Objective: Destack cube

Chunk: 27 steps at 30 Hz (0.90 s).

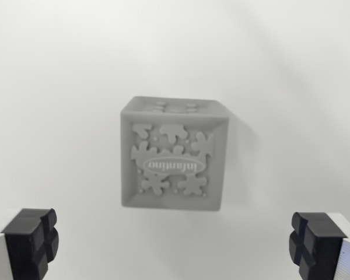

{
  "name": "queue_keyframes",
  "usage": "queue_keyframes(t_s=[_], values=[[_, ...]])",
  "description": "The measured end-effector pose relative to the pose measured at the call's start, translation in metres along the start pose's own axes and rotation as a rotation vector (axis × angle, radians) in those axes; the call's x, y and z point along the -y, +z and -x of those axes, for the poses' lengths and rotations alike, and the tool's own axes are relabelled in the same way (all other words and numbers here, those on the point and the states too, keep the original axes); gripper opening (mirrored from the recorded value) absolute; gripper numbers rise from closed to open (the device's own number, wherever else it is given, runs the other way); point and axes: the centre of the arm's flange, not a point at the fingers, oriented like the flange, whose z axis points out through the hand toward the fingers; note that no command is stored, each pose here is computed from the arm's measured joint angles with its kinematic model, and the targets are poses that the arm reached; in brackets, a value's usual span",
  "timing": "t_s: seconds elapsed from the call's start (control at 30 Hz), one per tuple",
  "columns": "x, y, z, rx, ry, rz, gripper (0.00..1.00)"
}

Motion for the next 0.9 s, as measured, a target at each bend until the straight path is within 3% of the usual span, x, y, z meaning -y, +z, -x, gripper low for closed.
queue_keyframes(t_s=[0.27, 0.9], values=[[0.0, -0.034, 0.0, -0.0014, 0.0, -0.0011, 1.0], [0.0, -0.114, 0.001, -0.0008, -0.001, -0.0025, 1.0]])
